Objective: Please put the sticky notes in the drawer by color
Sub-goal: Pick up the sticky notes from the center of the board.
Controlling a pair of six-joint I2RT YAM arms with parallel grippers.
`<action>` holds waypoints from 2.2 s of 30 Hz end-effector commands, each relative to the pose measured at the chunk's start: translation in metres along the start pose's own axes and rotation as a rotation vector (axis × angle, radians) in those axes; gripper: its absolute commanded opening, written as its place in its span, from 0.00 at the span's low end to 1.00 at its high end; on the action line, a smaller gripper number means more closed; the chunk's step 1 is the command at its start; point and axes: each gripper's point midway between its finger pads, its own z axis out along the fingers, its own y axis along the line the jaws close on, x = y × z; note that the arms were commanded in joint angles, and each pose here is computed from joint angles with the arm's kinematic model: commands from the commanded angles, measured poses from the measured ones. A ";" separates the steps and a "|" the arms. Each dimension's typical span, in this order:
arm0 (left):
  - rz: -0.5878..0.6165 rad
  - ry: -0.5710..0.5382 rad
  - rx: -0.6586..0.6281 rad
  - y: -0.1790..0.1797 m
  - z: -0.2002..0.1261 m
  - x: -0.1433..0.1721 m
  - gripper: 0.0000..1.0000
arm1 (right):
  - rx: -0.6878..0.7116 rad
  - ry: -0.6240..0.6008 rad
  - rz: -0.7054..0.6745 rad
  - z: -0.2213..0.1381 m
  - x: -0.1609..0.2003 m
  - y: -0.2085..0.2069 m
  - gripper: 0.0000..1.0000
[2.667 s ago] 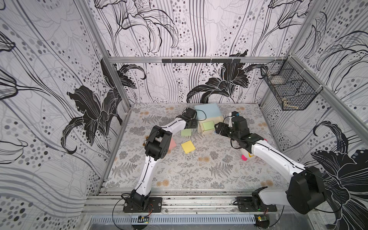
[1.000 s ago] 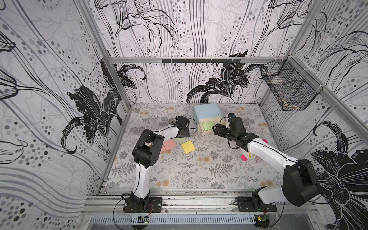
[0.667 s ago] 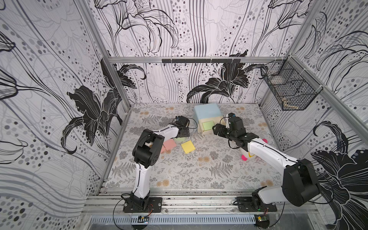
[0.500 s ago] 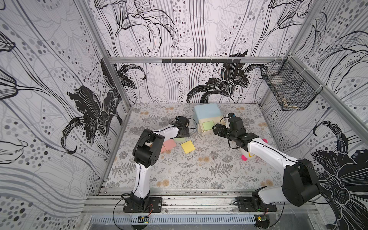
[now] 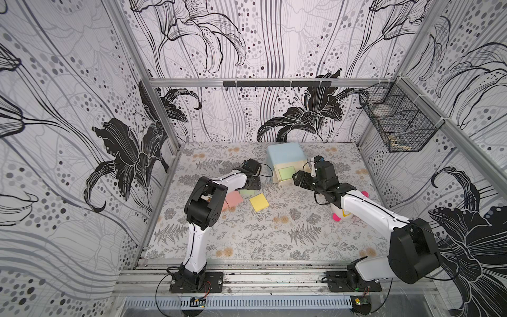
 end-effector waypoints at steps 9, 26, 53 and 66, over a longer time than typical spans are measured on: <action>0.061 0.103 -0.033 0.007 0.017 0.026 0.86 | -0.012 -0.003 0.020 0.004 -0.003 0.002 0.91; 0.012 0.032 0.002 0.002 -0.003 -0.001 0.83 | -0.035 -0.008 0.016 0.001 -0.006 0.008 0.91; -0.203 -0.120 0.380 -0.008 -0.076 -0.065 0.82 | -0.485 -0.102 -0.123 -0.032 0.029 0.149 0.91; -0.264 -0.184 0.579 -0.019 -0.123 -0.087 0.82 | -0.507 -0.019 -0.111 0.023 0.039 0.182 0.65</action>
